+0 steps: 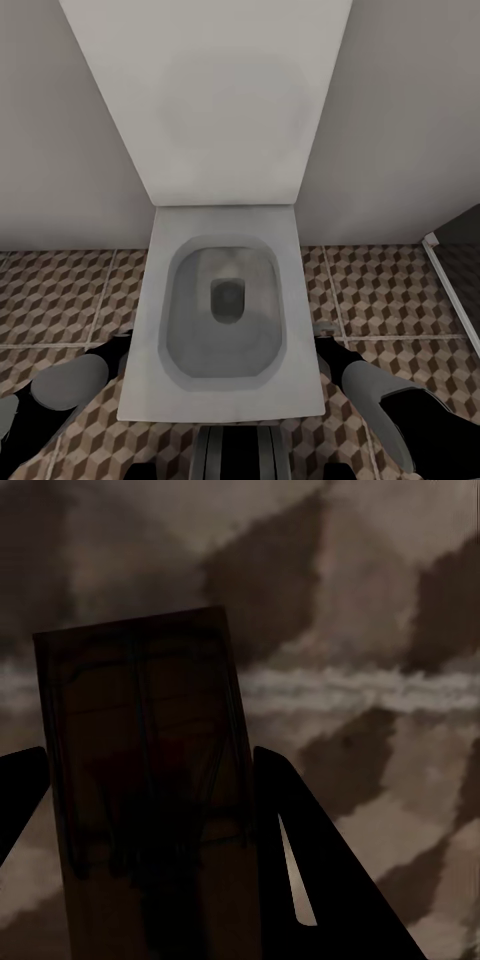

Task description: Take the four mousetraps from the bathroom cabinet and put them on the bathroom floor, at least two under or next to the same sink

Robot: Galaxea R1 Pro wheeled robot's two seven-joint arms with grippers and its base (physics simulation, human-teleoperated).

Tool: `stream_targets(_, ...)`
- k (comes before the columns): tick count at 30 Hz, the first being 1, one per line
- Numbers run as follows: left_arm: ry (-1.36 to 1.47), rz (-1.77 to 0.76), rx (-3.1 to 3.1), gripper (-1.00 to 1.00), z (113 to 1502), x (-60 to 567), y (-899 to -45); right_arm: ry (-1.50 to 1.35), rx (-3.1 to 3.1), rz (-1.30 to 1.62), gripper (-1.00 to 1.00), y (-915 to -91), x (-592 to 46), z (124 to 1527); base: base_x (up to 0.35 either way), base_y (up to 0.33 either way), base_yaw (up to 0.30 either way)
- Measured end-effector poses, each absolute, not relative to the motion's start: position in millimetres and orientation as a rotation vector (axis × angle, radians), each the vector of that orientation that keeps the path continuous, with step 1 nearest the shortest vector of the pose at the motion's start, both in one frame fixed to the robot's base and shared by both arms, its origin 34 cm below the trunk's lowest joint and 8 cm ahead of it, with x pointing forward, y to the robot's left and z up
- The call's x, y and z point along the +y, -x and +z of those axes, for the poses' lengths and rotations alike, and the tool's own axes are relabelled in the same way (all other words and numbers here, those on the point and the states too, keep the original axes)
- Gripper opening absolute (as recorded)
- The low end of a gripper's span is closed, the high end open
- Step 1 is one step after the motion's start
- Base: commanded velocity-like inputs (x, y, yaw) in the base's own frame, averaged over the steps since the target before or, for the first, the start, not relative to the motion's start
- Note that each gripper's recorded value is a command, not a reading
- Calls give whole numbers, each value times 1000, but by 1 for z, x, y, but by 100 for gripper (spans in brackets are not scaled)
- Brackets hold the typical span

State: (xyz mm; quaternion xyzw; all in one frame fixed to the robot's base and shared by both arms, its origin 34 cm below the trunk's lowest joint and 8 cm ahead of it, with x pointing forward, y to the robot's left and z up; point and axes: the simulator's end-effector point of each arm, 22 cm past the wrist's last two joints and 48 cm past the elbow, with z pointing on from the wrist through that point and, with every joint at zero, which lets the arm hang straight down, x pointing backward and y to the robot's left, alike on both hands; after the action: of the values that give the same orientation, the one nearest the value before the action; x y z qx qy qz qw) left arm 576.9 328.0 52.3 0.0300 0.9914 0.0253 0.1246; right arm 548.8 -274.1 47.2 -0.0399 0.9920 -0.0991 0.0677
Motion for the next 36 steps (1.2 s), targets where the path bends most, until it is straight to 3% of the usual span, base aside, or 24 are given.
stream_targets(36, -88, 65, 2918, -100, 38, 324, -564, 150, 3003, -306, -100, -542, -276, 35, 0, 0, 0)
